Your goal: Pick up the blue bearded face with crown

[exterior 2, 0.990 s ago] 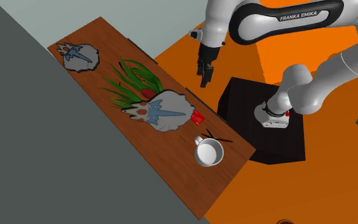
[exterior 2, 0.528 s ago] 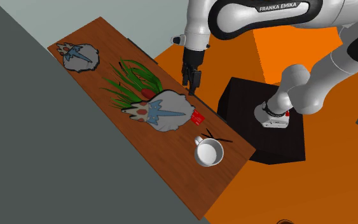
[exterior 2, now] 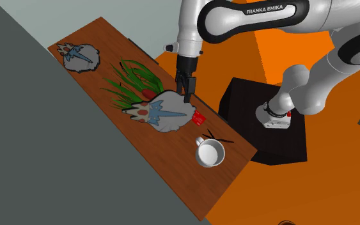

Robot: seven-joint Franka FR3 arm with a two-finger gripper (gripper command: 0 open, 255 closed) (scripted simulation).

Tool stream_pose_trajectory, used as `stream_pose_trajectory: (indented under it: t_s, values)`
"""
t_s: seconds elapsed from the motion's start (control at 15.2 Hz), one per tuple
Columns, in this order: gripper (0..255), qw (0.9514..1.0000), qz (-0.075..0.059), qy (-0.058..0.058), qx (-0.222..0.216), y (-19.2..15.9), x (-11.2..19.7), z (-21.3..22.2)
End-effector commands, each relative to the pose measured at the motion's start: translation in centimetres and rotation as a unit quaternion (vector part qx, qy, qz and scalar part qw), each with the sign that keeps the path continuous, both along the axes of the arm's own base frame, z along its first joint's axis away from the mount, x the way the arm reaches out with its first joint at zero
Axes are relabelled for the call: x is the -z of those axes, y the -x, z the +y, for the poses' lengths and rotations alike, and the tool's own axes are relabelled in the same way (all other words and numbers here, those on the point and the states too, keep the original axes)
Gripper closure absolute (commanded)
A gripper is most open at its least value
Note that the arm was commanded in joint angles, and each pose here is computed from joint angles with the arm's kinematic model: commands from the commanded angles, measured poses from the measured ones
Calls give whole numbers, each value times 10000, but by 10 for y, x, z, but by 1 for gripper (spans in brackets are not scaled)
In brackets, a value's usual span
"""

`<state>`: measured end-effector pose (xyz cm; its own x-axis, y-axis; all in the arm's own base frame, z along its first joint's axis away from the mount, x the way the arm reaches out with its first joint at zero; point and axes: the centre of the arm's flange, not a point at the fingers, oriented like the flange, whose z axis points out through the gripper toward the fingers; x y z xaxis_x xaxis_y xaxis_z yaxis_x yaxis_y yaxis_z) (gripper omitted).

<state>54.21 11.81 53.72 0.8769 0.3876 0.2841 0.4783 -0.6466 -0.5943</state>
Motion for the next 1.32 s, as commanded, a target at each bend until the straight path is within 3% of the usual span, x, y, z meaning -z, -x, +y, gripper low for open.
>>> stream_pose_trajectory:
  t_s: [0.0, 0.2, 0.26, 0.86, 1.25]
  values:
    - [0, 10000, -2, -4, -2, -1, 10, 0]
    - [0, 10000, -2, -3, -2, -1, 19, 0]
    - [255, 10000, -2, -3, -2, -1, 18, 0]
    - [255, 10000, -2, -4, -2, -1, 19, 0]
    - [255, 10000, -2, -4, -2, -1, -13, 0]
